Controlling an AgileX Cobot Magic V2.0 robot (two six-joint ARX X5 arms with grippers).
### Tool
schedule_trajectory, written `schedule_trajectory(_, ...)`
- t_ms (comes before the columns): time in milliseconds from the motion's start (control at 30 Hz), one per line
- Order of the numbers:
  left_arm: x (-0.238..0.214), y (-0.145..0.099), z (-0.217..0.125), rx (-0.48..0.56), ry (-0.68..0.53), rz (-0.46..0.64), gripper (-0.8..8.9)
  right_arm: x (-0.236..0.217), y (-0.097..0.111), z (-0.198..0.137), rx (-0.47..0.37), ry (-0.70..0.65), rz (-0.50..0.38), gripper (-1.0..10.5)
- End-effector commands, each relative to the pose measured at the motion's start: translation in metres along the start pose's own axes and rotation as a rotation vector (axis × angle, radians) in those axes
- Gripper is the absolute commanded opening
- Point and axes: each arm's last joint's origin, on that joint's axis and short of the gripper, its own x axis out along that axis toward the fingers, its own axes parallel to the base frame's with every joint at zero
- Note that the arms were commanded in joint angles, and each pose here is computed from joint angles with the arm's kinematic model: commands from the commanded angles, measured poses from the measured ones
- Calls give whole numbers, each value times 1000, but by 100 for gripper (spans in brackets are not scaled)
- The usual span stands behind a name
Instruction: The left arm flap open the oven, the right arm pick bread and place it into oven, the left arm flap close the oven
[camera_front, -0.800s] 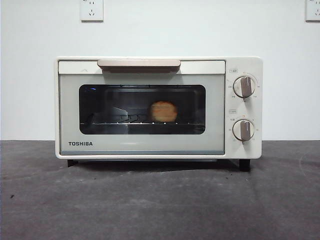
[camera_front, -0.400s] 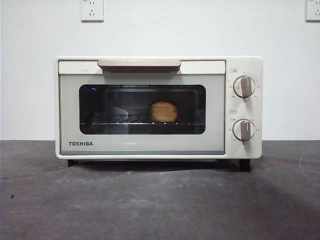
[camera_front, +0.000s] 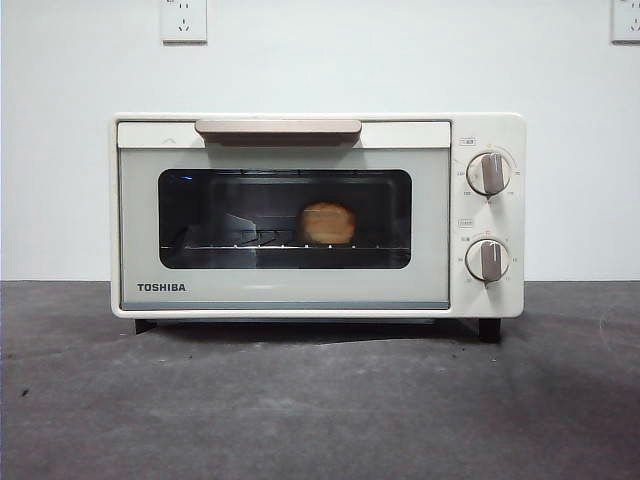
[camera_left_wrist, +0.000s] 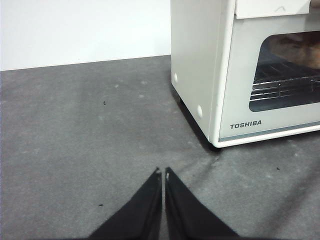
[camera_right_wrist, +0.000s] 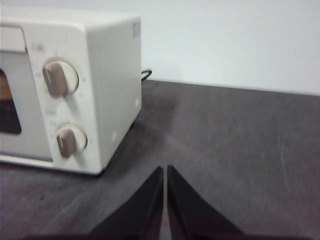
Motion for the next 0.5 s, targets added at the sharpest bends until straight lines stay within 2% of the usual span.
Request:
schedule_trajectory(33, 2, 0, -7, -7, 22, 1, 19, 0, 0, -4, 34, 25, -3, 8)
schedule_trajectory(167, 2, 0, -7, -7, 22, 1, 20, 0, 0, -13, 49, 116, -4, 8)
schedule_trajectory(500, 2, 0, -7, -7, 21, 1, 20, 0, 0, -11, 63, 93, -1, 9)
